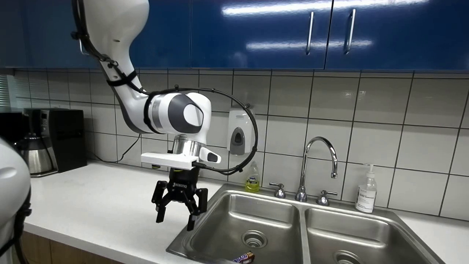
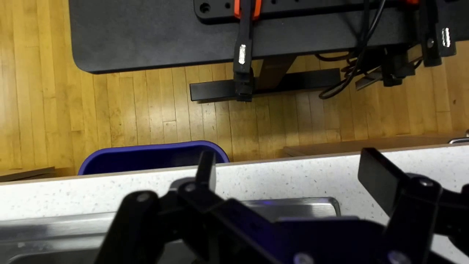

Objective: Put the candy bar into the sink

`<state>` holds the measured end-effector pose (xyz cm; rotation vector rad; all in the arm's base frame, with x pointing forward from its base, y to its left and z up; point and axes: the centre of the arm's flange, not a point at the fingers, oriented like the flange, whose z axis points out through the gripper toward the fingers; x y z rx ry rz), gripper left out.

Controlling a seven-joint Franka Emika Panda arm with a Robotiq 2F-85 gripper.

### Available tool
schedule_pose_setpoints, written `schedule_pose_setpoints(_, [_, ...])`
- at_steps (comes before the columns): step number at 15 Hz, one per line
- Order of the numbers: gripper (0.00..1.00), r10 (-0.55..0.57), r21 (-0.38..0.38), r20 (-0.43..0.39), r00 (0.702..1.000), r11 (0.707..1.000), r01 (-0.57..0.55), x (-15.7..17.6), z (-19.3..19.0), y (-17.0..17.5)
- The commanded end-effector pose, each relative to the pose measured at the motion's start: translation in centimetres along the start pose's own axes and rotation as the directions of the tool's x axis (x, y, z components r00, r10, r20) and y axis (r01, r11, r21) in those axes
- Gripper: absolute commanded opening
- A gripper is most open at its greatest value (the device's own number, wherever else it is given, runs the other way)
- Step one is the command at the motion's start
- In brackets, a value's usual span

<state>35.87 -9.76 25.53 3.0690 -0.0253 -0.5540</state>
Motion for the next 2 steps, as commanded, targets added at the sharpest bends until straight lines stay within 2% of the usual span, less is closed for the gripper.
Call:
schedule_pose_setpoints(1, [1.00,0.000,0.000,-0.002,1.000,1.000,0.000,-0.24,-0.10,-0.05])
schedule_pose_setpoints(2, [1.00,0.000,0.000,-0.004,1.000,1.000,0.000,-0.35,-0.16,-0.07])
